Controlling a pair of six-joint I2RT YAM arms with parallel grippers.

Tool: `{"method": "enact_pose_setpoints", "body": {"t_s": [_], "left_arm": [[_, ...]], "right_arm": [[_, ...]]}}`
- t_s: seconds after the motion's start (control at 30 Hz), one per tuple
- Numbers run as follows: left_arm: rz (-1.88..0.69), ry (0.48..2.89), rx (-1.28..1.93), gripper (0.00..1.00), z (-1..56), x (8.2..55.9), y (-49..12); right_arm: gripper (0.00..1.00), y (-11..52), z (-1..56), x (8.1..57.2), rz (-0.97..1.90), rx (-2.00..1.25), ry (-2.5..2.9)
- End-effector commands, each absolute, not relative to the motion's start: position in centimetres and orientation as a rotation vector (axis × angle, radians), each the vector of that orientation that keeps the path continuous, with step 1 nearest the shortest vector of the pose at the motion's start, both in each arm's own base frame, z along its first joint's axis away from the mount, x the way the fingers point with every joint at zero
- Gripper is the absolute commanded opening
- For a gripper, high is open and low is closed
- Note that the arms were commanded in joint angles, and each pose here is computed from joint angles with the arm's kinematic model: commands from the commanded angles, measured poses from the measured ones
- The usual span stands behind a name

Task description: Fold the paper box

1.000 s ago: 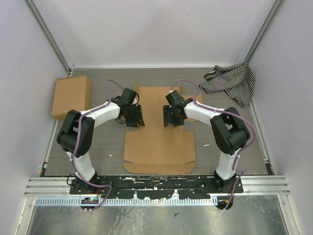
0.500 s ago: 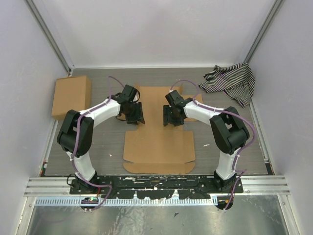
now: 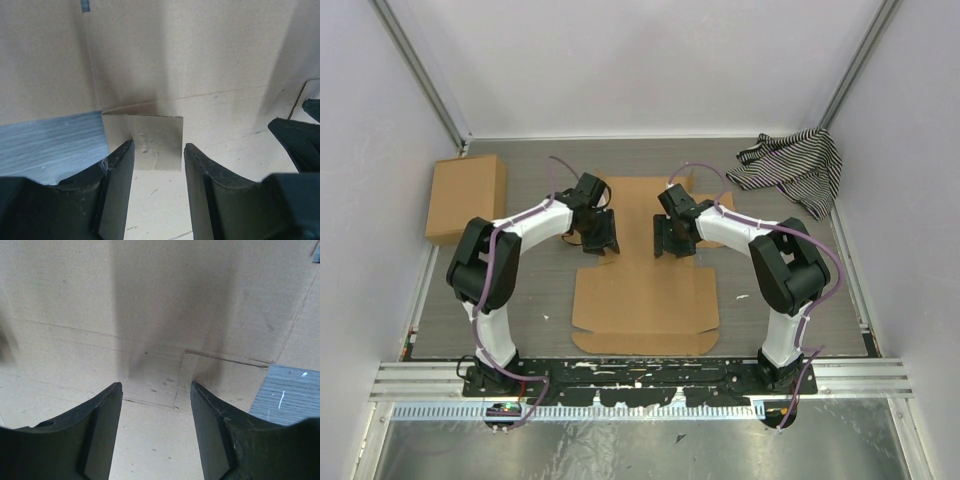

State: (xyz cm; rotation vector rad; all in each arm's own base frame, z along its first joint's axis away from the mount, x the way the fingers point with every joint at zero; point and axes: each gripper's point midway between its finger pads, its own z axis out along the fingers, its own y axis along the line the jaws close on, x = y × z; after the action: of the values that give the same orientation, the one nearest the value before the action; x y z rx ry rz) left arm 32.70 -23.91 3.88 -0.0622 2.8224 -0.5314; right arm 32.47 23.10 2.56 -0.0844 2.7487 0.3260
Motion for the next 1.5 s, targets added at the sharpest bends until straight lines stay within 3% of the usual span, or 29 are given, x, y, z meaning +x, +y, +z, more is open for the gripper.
{"method": "enact_pose_setpoints", "body": {"t_s": [0.0,0.2,0.4,0.77,1.13,1.47], "left_arm": [[-0.563,2.822,-0.044,0.51,3.4,33.7,-25.4],[-0.510,2.871,-0.042,0.50,1.4,33.3,-25.1],[-0.406,2.800,-0.003,0.51,4.6,33.8,-23.4],[-0.228,2.568,0.032,0.56,13.3,42.5,-21.8],[-0.164,2.581,-0.065,0.54,10.5,52.2,-20.3],[-0.178,2.540,-0.149,0.53,8.4,56.3,-18.5]], "right_arm": [[0.62,23.8,1.6,32.3,0.345,-0.080,2.759],[0.62,23.8,2.5,32.5,0.350,-0.076,2.746],[0.63,23.5,6.8,34.0,0.322,-0.081,2.655],[0.66,15.0,16.6,39.4,0.212,0.157,2.424],[0.66,10.5,14.7,39.9,0.226,0.239,2.445],[0.65,11.7,12.9,40.3,0.295,0.216,2.484]]}}
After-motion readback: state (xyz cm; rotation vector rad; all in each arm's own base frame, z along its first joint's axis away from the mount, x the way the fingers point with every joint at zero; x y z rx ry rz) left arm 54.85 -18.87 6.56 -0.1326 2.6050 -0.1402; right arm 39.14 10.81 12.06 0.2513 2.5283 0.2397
